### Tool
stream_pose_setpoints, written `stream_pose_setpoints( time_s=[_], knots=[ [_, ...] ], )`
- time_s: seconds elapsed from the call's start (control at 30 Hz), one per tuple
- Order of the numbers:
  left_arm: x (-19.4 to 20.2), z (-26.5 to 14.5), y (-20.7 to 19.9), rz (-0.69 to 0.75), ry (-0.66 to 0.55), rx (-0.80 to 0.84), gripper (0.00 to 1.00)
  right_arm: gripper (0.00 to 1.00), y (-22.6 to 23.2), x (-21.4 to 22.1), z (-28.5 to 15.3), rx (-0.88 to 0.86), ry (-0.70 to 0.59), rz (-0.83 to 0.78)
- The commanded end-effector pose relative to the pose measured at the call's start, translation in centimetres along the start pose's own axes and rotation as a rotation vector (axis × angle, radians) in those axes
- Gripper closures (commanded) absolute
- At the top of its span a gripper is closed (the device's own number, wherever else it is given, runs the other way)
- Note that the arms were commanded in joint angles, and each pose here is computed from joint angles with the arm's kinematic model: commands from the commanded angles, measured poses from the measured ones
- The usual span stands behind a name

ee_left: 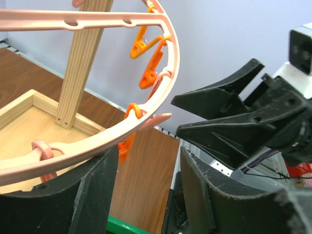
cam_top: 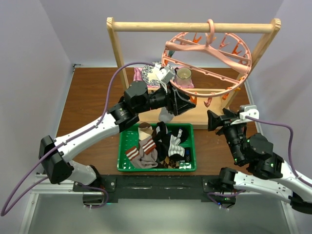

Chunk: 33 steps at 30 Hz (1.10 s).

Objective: Clip the socks to the hanger
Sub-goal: Open the clamp at the hanger.

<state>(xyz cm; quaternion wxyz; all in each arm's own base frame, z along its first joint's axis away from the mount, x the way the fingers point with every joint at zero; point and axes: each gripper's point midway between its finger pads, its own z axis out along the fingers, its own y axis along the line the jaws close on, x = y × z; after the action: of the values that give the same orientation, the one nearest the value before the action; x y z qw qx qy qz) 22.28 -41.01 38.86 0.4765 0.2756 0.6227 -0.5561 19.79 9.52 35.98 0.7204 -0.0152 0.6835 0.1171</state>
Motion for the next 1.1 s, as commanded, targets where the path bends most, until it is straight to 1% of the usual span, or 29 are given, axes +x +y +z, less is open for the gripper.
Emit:
stream_pose_setpoints(
  time_s=[0.0,0.17,0.5,0.77,1.07],
  knots=[
    [-2.8,0.5,-0.2,0.054,-0.07,-0.038,0.38,0.34,0.5,-0.7,0.1,-0.027,-0.023,0.0],
    [-3.2,0.6,0.1,0.062,-0.078,-0.061,0.35,0.34,1.5,0.0,0.5,-0.045,-0.008,-0.013],
    [-2.2,0.5,0.7,0.05,-0.057,-0.09,0.34,0.34,2.5,0.5,0.9,-0.07,-0.004,-0.015],
    [-1.3,-0.3,1.6,0.052,-0.045,-0.142,0.31,0.34,2.7,0.5,0.9,-0.081,-0.004,-0.015],
    [-1.7,-0.4,1.7,0.061,-0.063,-0.149,0.31,0.35,3.0,0.8,1.0,-0.088,0.005,-0.015]
  ],
)
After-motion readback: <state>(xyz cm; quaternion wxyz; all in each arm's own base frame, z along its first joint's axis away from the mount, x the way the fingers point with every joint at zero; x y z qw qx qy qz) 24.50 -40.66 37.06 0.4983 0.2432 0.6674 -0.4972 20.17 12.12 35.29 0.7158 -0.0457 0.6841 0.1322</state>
